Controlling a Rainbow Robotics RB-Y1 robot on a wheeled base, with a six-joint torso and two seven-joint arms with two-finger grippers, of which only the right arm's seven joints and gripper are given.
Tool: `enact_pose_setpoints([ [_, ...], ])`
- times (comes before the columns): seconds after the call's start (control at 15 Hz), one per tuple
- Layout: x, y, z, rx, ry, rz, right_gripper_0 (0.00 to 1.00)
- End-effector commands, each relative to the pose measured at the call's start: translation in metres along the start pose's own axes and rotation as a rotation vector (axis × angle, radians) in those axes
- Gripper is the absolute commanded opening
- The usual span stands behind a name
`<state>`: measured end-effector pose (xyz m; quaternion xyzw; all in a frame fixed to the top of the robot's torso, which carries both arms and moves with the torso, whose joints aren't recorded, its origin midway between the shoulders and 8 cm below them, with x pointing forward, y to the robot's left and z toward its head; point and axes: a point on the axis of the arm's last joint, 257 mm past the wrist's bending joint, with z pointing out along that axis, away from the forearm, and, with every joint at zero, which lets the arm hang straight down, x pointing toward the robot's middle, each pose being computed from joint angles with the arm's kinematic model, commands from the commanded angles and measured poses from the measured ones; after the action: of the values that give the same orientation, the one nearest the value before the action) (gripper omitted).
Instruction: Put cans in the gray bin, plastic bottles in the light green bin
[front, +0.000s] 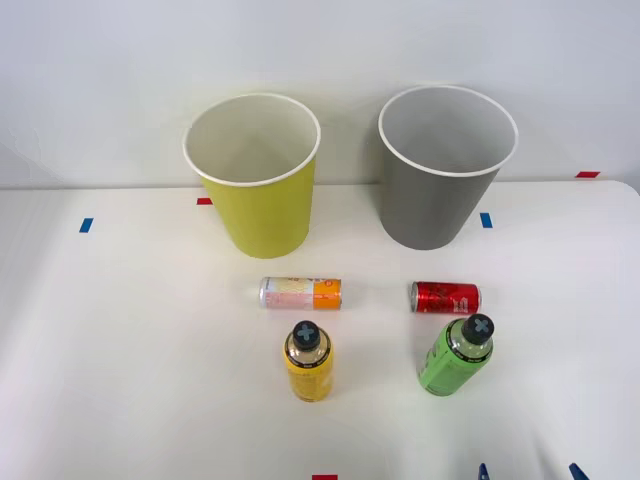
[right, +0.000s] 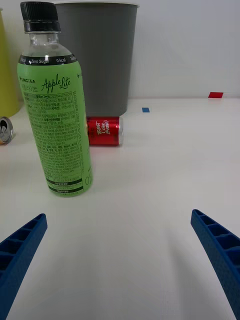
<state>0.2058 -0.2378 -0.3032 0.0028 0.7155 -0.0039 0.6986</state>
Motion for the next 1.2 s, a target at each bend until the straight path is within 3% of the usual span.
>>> enact_pose_setpoints([
  [0.07,0.0000,0.0000,0.0000,0.000,0.000,0.000,1.00],
  [1.2,0.0000,0.0000,0.0000,0.000,0.000,0.000,1.00],
])
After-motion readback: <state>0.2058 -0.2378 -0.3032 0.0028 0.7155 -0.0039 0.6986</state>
